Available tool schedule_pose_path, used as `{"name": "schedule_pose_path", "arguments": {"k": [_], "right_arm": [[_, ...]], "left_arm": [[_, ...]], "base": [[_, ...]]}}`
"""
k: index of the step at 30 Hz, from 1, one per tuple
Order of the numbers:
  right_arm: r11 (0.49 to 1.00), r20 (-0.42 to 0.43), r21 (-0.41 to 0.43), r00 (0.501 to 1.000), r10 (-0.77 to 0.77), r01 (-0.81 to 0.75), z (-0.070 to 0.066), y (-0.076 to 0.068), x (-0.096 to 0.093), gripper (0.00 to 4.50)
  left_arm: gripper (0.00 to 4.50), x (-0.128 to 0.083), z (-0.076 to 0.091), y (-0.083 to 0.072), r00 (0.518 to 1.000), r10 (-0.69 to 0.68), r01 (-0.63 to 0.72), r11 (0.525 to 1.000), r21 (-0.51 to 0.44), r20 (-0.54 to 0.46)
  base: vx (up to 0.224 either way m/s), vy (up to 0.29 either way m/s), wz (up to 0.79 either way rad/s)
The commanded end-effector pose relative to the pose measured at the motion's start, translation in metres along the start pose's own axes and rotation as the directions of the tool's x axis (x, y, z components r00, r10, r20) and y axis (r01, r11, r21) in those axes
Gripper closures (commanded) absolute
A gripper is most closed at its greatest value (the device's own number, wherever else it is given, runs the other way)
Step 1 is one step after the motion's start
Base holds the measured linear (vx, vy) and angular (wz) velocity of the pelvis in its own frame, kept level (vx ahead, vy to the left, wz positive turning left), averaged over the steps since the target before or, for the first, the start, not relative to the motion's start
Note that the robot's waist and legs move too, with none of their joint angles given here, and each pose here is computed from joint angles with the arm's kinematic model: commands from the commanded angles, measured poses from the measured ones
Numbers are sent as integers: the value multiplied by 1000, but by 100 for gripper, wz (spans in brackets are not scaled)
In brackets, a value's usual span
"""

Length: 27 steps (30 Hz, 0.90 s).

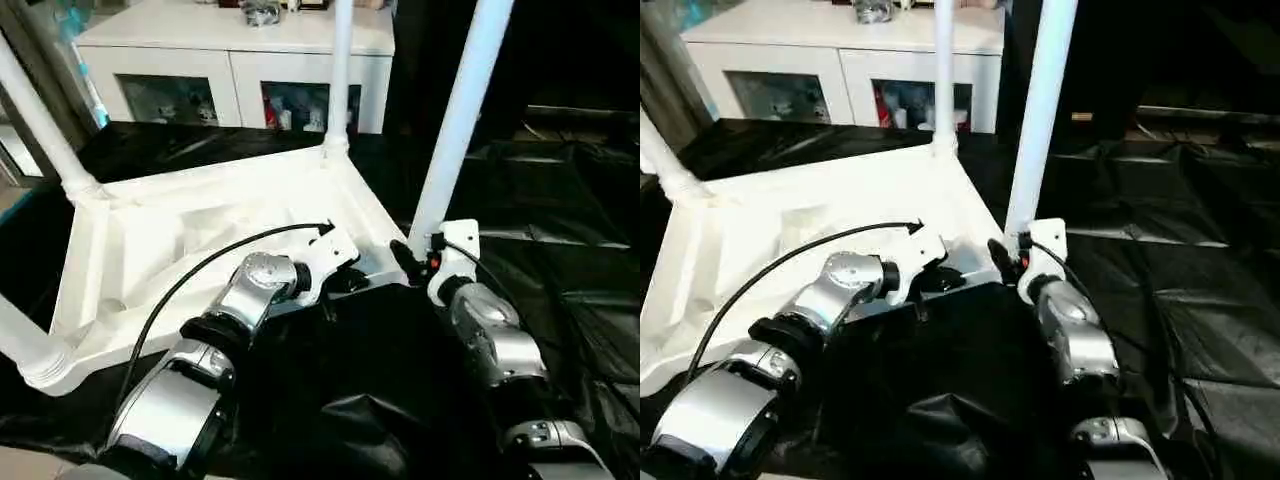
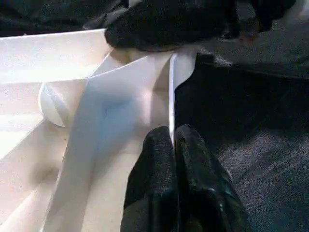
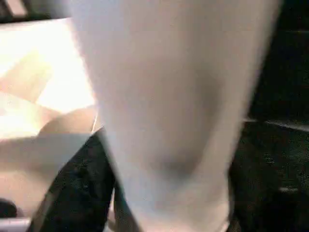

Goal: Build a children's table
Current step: Rotate leg to tighten

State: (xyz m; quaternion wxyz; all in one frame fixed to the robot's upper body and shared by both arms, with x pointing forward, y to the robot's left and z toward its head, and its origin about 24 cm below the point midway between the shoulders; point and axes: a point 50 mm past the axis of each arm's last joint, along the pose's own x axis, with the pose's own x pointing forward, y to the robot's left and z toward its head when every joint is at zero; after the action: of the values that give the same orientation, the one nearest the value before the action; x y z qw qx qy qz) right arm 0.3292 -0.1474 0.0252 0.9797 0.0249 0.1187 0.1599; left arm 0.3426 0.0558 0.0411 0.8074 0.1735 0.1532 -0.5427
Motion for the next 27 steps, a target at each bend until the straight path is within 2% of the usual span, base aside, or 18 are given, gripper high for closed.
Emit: {"name": "schedule_pose_path", "arguments": {"k": [1, 2, 6, 10, 12, 13, 15, 16, 20, 27], "right_arm": [[977, -69, -7, 975, 213, -214, -17, 38, 3, 100], [973, -67, -11, 971, 230, -231, -16, 38, 3, 81], [936, -41, -11, 936, 350, -351, -7, 30, -7, 81], [869, -63, -63, 871, 487, -491, -3, 19, -23, 81], [869, -63, -63, 871, 487, -491, -3, 19, -23, 81], [816, -92, -82, 819, 566, -573, 2, 8, -36, 81], [811, -94, -83, 815, 572, -579, 2, 7, -37, 81], [765, -119, -88, 769, 628, -638, 6, -1, -47, 81], [708, -165, -91, 711, 683, -701, 10, -9, -56, 81], [677, -187, -79, 678, 711, -731, 12, -12, -59, 96]], "left_arm": [[450, 12, 18, -9, 995, -62, 59, 998, 38, 73], [450, 11, 17, -9, 995, -68, 66, 997, 38, 73], [450, -1, 11, -7, 988, -127, 122, 991, 63, 85], [450, -15, 3, -7, 972, -221, 215, 973, 84, 76], [450, -15, 3, -7, 972, -221, 215, 973, 84, 76], [450, -28, -2, -4, 956, -286, 281, 956, 78, 67], [450, -29, -3, -4, 954, -291, 286, 955, 77, 67], [450, -41, -7, -2, 936, -348, 344, 937, 64, 54], [450, -56, -13, 2, 915, -401, 399, 915, 52, 34], [450, -62, -14, 5, 918, -396, 394, 918, 48, 23]], "base": [[0, 0, 0], [0, 0, 0], [0, 0, 0], [0, 0, 0], [0, 0, 0], [0, 0, 0], [0, 0, 0], [0, 0, 0], [0, 0, 0], [0, 0, 0]]}}
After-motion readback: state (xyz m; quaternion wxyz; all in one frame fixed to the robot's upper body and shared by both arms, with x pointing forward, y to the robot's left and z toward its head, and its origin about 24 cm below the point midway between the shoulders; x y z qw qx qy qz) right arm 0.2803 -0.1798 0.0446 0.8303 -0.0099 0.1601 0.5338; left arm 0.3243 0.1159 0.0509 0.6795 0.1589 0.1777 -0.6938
